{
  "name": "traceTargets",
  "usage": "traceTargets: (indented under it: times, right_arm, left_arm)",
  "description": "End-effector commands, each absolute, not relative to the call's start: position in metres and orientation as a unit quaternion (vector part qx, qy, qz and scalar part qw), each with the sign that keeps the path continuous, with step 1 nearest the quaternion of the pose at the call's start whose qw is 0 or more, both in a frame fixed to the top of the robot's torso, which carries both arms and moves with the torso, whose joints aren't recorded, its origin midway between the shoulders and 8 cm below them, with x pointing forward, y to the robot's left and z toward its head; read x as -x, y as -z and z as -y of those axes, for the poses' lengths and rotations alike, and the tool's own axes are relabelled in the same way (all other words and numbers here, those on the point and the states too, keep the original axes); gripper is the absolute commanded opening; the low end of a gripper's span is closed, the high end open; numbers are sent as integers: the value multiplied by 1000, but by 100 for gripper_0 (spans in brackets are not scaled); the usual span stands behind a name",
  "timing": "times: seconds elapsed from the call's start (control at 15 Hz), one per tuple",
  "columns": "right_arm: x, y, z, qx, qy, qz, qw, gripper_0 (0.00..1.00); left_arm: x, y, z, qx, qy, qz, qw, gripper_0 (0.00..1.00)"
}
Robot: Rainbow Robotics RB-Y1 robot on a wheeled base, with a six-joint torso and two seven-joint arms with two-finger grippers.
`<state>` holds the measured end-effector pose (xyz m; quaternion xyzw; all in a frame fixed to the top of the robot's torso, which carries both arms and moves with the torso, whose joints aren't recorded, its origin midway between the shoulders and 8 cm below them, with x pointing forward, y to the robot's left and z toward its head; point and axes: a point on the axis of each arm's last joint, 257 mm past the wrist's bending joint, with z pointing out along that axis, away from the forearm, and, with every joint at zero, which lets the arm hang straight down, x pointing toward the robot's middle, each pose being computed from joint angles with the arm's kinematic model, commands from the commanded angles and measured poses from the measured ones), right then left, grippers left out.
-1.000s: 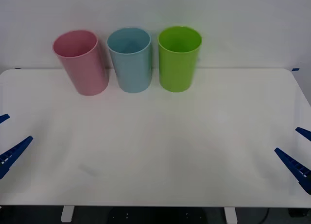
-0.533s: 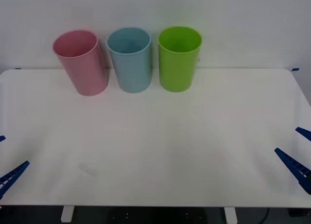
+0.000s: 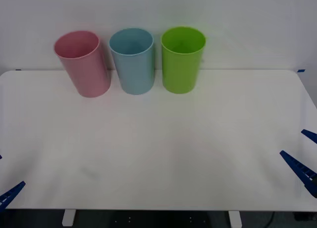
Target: Grasp the object on the table and drop it into the matching bin: aluminum can to the light blue bin, PET bottle to the pink bin.
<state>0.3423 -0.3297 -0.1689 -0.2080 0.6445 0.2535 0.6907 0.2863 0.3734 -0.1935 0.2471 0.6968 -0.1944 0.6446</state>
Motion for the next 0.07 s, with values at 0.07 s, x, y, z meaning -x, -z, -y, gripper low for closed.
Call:
traceTargets:
  times: [0.07]
  right_arm:
    - [-342, 169, 330, 208, -253, -645, 691, 100]
  left_arm:
    - [-286, 194, -373, -247, 194, -697, 644, 100]
